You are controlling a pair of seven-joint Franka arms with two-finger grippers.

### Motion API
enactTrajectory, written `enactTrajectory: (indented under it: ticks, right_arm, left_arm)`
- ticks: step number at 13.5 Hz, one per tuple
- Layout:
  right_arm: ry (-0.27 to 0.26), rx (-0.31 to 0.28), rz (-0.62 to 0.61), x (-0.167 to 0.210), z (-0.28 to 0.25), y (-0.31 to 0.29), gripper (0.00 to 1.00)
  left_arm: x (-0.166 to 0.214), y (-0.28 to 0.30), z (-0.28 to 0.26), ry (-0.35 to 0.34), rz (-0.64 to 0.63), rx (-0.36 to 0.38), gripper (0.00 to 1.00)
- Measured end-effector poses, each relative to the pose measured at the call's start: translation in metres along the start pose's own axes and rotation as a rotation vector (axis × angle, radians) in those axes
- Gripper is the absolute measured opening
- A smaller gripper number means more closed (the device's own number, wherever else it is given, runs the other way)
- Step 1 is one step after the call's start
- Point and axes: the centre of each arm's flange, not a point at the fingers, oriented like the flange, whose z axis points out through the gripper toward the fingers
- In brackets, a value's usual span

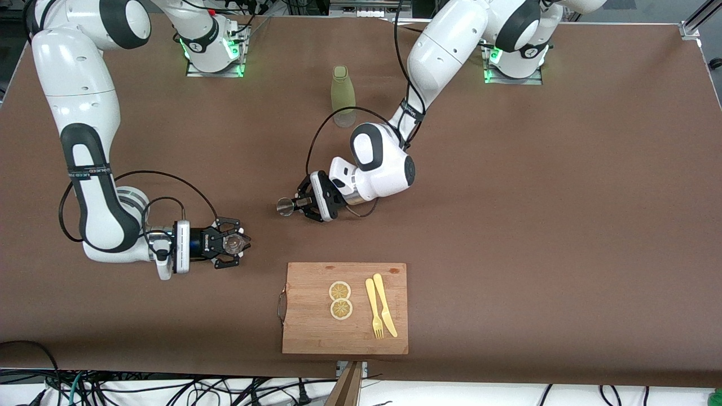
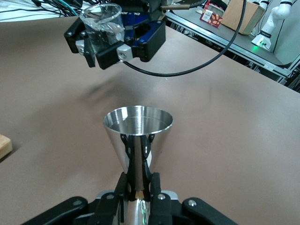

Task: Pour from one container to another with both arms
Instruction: 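Lift the beaker with the right gripper beside the held jigger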

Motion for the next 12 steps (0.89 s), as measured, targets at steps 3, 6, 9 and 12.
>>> enactTrajectory:
  ticks: [3,6,9,12]
  right_arm:
    - [-0.013,0.019,0.022,0.009,0.009,-0.002,0.19]
    - [-0.013,0.032,0.026,0.017,0.019,-0.003,0.19]
    - [-0.031,0.045,0.028,0.023,0.027,-0.006,0.19]
    - [-0.088,0.068,0.049,0.040,0.032,-0.012,0.19]
  left_arm:
    - [0.000,-0.009,-0.003,-0.001,0.007,0.016,0.22]
    - [0.001,-0.013,-0.006,-0.001,0.010,0.024,0.22]
    - [0.002,-0.013,-0.006,-0.001,0.011,0.024,0.22]
    - [0.002,-0.013,-0.007,-0.001,0.011,0.026,0.22]
